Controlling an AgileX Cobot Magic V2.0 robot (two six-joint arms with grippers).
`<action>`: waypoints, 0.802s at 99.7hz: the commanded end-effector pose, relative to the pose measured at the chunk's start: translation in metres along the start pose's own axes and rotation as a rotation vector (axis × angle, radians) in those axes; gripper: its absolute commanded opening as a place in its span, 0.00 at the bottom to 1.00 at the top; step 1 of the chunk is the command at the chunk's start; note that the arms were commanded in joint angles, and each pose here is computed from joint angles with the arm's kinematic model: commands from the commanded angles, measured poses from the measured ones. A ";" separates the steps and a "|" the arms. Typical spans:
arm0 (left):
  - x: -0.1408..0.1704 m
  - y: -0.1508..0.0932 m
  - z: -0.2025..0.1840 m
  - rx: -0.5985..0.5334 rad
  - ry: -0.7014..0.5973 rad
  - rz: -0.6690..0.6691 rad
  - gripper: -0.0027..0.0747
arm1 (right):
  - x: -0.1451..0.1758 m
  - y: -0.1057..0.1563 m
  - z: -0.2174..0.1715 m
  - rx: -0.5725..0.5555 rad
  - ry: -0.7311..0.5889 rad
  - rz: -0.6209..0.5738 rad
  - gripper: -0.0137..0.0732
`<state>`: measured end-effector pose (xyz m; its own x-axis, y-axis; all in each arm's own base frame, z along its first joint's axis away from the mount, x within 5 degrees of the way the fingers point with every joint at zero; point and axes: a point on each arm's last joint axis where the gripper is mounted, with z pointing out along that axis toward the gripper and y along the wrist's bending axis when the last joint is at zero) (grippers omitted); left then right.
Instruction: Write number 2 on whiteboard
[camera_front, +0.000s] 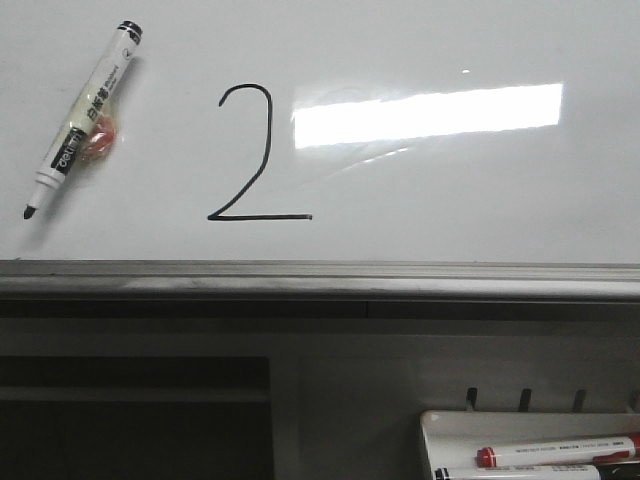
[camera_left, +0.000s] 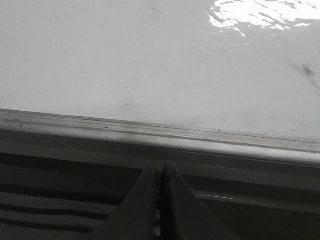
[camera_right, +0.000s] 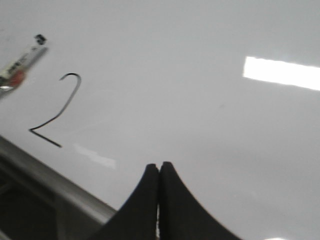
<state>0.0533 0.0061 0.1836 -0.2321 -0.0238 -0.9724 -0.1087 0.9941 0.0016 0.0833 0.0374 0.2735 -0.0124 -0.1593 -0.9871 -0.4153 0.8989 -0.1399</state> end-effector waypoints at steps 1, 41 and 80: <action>-0.004 -0.001 -0.001 0.010 -0.087 -0.010 0.01 | -0.014 -0.009 -0.002 0.094 -0.099 -0.006 0.07; -0.004 -0.001 -0.001 0.010 -0.087 -0.010 0.01 | 0.048 -0.017 -0.027 0.407 -0.191 -0.012 0.07; -0.004 -0.001 -0.001 0.010 -0.087 -0.010 0.01 | 0.086 -0.013 -0.035 0.473 -0.004 0.069 0.07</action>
<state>0.0533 0.0061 0.1836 -0.2321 -0.0238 -0.9724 -0.1087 0.9941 0.0016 0.0563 -0.0024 0.2022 0.0054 -0.0972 -0.9952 0.0395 0.9945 -0.0969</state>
